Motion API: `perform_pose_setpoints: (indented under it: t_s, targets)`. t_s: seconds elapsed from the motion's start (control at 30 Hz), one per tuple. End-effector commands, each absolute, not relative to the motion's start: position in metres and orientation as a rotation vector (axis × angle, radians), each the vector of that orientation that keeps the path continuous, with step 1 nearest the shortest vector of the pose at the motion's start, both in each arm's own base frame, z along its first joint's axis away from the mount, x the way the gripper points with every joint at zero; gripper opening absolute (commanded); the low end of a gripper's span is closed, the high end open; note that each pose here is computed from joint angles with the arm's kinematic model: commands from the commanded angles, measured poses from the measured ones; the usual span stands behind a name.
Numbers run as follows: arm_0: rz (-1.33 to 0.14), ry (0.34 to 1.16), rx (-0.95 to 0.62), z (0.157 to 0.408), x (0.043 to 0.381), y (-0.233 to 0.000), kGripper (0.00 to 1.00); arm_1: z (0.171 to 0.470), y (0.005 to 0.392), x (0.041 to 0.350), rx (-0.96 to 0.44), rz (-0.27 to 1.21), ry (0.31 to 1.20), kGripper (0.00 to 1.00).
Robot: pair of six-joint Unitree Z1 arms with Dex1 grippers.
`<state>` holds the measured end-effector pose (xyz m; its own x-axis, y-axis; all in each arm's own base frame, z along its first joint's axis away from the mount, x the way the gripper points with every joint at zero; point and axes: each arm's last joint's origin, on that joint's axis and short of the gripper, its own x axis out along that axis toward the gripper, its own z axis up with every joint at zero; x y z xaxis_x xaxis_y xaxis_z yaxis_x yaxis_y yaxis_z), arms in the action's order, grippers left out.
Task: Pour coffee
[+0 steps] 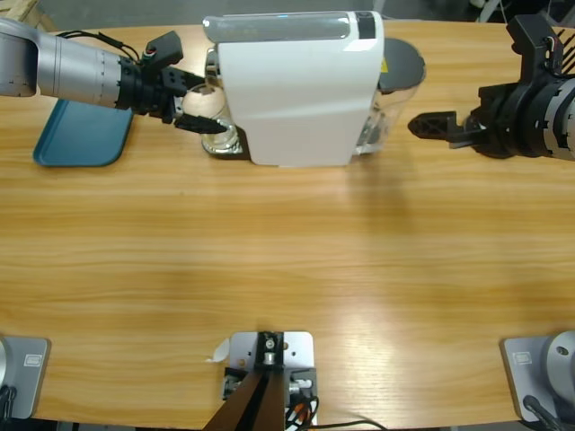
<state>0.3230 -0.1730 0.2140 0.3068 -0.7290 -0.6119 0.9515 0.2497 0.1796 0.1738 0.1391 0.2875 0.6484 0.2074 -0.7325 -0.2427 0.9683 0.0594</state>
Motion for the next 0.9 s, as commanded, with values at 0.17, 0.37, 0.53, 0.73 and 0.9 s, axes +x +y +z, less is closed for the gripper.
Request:
perform_pose_setpoints:
  t_s: [0.17, 0.37, 0.53, 0.73, 0.9]
  targets:
    - [-1.240, 0.525, 0.551, 0.197, 0.329, -0.179, 0.753, 0.277, 0.141, 0.177, -0.066, 0.261, 0.860, 1.000]
    - [-1.219, 0.528, 0.531, 0.202, 0.330, -0.179, 0.829, 0.277, 0.141, 0.177, -0.064, 0.267, 0.863, 1.000]
    - [-1.219, 0.525, 0.518, 0.204, 0.332, -0.180, 0.987, 0.277, 0.141, 0.177, -0.064, 0.268, 0.865, 1.000]
    - [-1.199, 0.509, 0.508, 0.212, 0.333, -0.175, 0.987, 0.279, 0.141, 0.177, -0.062, 0.270, 0.861, 1.000]
    - [-1.167, 0.462, 0.499, 0.237, 0.321, -0.162, 0.991, 0.287, 0.146, 0.183, -0.076, 0.281, 0.850, 1.000]
